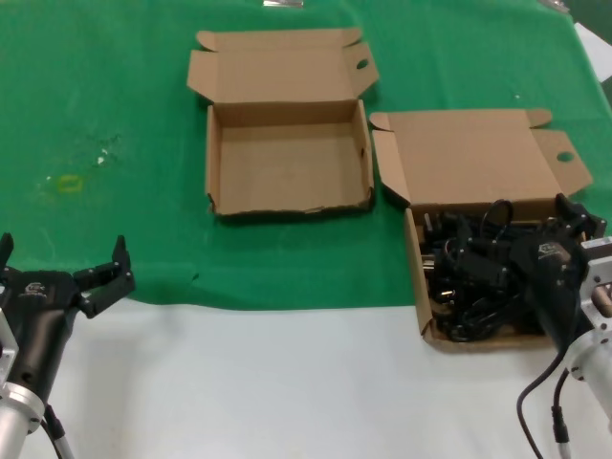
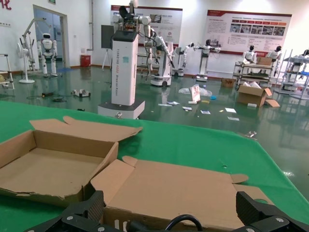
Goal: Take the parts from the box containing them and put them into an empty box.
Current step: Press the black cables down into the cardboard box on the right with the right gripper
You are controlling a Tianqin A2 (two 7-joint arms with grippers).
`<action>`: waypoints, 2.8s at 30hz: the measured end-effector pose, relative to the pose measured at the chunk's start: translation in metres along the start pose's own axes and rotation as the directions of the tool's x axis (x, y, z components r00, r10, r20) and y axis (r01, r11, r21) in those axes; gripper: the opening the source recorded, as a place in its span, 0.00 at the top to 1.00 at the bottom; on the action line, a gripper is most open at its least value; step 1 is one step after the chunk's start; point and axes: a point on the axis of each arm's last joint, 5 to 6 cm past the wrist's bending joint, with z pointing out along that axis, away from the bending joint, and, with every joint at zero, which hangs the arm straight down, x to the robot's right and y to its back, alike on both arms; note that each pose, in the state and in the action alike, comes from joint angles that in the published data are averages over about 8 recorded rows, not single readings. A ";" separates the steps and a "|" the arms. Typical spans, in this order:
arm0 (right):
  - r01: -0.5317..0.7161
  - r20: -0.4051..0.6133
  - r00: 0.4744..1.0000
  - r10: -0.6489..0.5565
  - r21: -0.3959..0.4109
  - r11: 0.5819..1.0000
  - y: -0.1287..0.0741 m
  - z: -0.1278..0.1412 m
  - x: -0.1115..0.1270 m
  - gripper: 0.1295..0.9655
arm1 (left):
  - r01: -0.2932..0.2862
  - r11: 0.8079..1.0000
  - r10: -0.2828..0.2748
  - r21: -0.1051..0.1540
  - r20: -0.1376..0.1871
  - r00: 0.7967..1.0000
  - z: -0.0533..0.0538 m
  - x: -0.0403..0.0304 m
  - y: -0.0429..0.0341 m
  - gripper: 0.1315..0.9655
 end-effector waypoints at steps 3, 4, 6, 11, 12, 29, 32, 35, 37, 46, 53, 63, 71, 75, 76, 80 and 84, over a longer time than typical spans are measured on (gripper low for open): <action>0.000 0.000 1.000 0.000 0.000 1.000 0.000 0.000 0.000 0.00 | 0.000 1.000 0.000 0.000 0.000 1.000 0.000 0.0000 0.0000 0.00; 0.000 0.000 1.000 0.000 0.000 1.000 0.000 0.000 0.000 0.00 | 0.000 1.000 0.000 0.000 0.000 1.000 0.000 0.0000 0.0000 0.01; 0.000 0.000 1.000 0.000 0.000 1.000 0.000 0.000 0.000 0.00 | 0.000 1.000 0.000 0.000 0.000 1.000 0.000 0.0000 0.0000 0.01; 0.004 0.000 1.000 -0.004 0.000 1.000 0.000 0.000 0.000 0.00 | 0.000 1.000 0.000 0.000 0.000 1.000 0.000 0.0000 0.0000 0.05; 0.009 0.001 1.000 -0.009 0.000 1.000 0.000 -0.001 0.001 0.00 | 0.000 1.000 0.000 0.000 0.000 1.000 0.000 0.0000 0.0000 0.06; 0.145 0.171 0.975 -0.141 -0.010 0.989 -0.016 -0.002 0.016 0.00 | 0.000 1.000 0.000 0.000 0.000 1.000 0.000 0.0000 0.0000 0.29; 0.196 0.238 0.953 -0.188 -0.012 0.981 -0.023 0.001 0.024 0.00 | 0.000 1.000 0.000 0.000 0.000 1.000 0.000 0.0000 0.0000 0.39; 0.257 0.308 0.920 -0.241 -0.009 0.966 -0.033 0.004 0.034 0.00 | 0.000 1.000 0.000 0.000 0.000 1.000 0.000 0.0000 0.0000 0.48; 0.302 0.356 0.892 -0.280 -0.006 0.953 -0.040 0.007 0.043 0.00 | 0.000 1.000 0.000 0.000 0.000 1.000 0.000 0.0000 0.0000 0.51; 0.509 0.549 0.711 -0.439 0.029 0.860 -0.078 0.025 0.083 0.00 | 0.000 1.000 0.000 0.000 0.000 1.000 0.000 0.0000 0.0000 0.76; 0.663 0.669 0.509 -0.542 0.097 0.742 -0.112 0.042 0.109 0.00 | 0.000 1.000 0.000 0.000 0.000 1.000 0.000 0.0000 0.0000 0.84; 0.811 0.785 0.209 -0.583 0.194 0.552 -0.148 0.069 0.141 0.00 | 0.000 1.000 0.000 0.000 0.000 1.000 0.000 0.0000 0.0000 0.96; 0.857 0.819 0.065 -0.570 0.246 0.452 -0.157 0.096 0.156 0.00 | 0.000 1.000 0.000 0.000 0.000 1.000 0.000 0.0000 0.0000 0.98; 0.869 0.821 0.008 -0.572 0.278 0.410 -0.160 0.112 0.158 0.00 | 0.000 1.000 0.000 0.000 0.000 1.000 0.000 0.0000 0.0000 0.98; 0.870 0.820 -0.005 -0.573 0.285 0.401 -0.161 0.116 0.158 0.00 | 0.000 1.000 0.000 0.000 0.000 1.000 0.000 0.0000 0.0000 0.98; 0.873 0.815 -0.045 -0.578 0.314 0.374 -0.163 0.133 0.155 0.00 | 0.000 1.000 0.000 0.000 0.000 1.000 0.000 0.0000 0.0000 0.99; 0.870 0.810 -0.072 -0.582 0.336 0.360 -0.161 0.146 0.150 0.00 | 0.000 1.000 0.000 0.000 0.000 1.000 0.000 0.0000 0.0000 0.99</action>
